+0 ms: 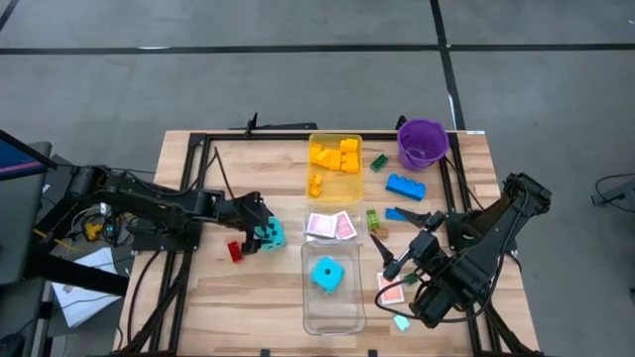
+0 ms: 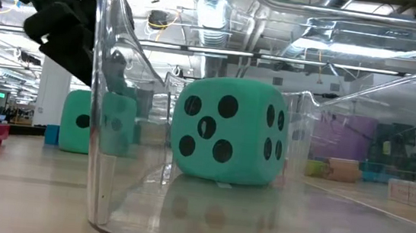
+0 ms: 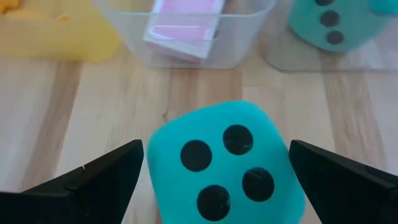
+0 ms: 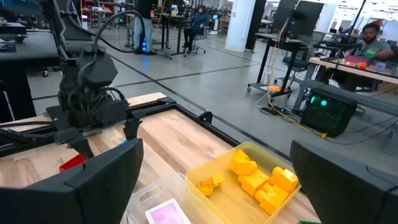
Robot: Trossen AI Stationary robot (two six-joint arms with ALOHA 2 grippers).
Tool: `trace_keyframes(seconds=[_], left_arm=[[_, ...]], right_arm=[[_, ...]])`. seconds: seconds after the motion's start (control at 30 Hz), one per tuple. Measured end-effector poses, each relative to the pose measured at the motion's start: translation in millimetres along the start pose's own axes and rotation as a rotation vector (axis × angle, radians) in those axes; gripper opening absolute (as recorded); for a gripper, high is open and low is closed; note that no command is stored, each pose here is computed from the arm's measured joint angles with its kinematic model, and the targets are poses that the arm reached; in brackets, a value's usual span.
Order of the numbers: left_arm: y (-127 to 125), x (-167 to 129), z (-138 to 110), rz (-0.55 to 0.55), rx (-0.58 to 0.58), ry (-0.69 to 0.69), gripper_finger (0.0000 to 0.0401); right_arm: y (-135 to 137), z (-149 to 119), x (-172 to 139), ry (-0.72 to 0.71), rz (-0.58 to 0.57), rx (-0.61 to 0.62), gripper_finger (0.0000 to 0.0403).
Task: Pick & Place Toys
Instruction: Put the blue dice into the bottom transparent bin
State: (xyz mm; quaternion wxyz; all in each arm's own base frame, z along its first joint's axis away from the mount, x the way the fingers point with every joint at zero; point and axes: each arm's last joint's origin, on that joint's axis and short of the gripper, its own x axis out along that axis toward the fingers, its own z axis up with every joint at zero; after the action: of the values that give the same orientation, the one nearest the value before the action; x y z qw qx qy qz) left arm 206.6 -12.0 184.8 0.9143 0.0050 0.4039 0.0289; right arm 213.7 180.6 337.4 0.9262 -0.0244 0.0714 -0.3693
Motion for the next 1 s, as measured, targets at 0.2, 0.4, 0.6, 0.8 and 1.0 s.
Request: trace_keyframes(seconds=[0.2, 0.4, 0.6, 0.8, 1.0], left_arm=[[-13.0, -1.8, -1.0, 0.013, -0.023, -0.009, 0.04], [-21.7, -3.7, -1.8, 0.08, -0.082, -0.033, 0.04], [-24.6, -4.7, -3.0, 0.119, -0.136, -0.042, 0.04], [-26.6, -4.5, -4.8, 0.139, -0.159, -0.036, 0.04], [-27.9, -4.9, -4.9, 0.143, -0.202, -0.044, 0.04]], right_arm=[[0.1, -0.6, 0.0, 0.022, 0.003, 0.001, 0.0398], [0.1, -0.6, 0.0, 0.022, 0.003, 0.001, 0.0398], [0.1, -0.6, 0.0, 0.022, 0.003, 0.001, 0.0398], [0.1, -0.8, 0.0, 0.027, 0.003, 0.002, 0.0398], [0.2, -1.1, 0.0, 0.038, 0.004, 0.002, 0.0398]])
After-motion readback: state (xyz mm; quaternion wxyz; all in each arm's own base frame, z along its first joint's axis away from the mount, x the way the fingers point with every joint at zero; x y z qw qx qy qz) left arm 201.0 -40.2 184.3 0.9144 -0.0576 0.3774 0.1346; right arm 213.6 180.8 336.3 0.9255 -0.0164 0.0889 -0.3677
